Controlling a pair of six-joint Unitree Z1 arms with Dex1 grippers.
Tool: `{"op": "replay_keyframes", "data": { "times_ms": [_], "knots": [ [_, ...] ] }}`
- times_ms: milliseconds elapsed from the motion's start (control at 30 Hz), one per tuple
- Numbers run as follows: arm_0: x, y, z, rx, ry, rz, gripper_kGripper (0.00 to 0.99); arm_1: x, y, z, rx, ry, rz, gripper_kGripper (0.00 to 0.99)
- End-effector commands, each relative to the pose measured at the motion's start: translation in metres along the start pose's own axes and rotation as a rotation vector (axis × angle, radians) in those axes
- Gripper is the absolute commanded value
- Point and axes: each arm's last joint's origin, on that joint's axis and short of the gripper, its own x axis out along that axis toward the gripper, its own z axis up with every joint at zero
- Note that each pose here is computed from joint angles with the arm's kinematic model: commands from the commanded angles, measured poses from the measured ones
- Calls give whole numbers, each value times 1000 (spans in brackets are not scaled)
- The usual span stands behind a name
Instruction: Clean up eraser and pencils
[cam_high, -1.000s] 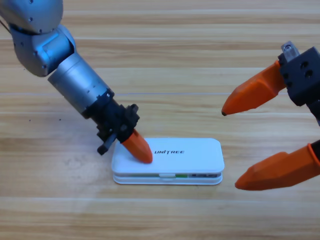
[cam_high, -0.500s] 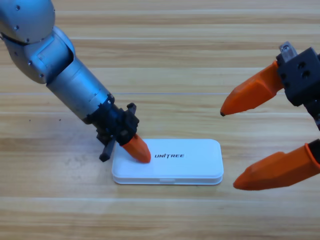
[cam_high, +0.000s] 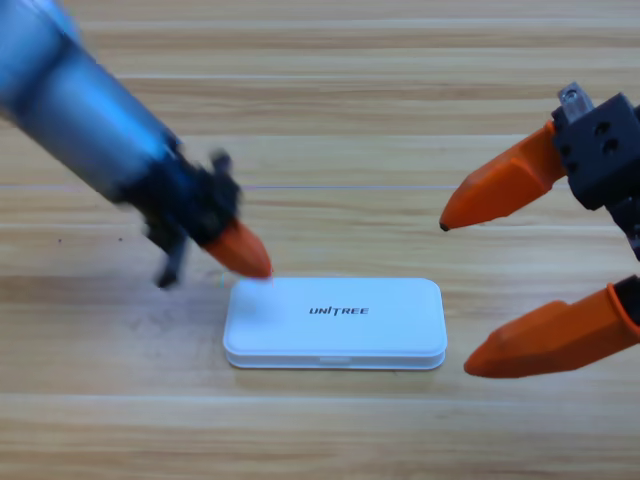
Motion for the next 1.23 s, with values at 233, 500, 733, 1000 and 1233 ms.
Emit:
{"op": "replay_keyframes", "data": {
  "times_ms": [233, 500, 733, 1000, 1233],
  "knots": [
    [-120, -113, 8, 21, -145, 75, 0, 20, -2, 3, 5, 24, 43, 905],
    [-127, -132, 3, -1, -137, 39, 985, 19, -2, 3, 6, 23, 42, 905],
    [-126, -136, -2, -63, -136, 33, 990, 20, -2, 3, 5, 23, 43, 907],
    [-128, -139, -8, -124, -155, 84, 990, 20, -2, 3, 7, 24, 43, 916],
    [-124, -134, -10, -152, -176, 165, 990, 21, -2, 3, 9, 26, 42, 916]
  ]
}}
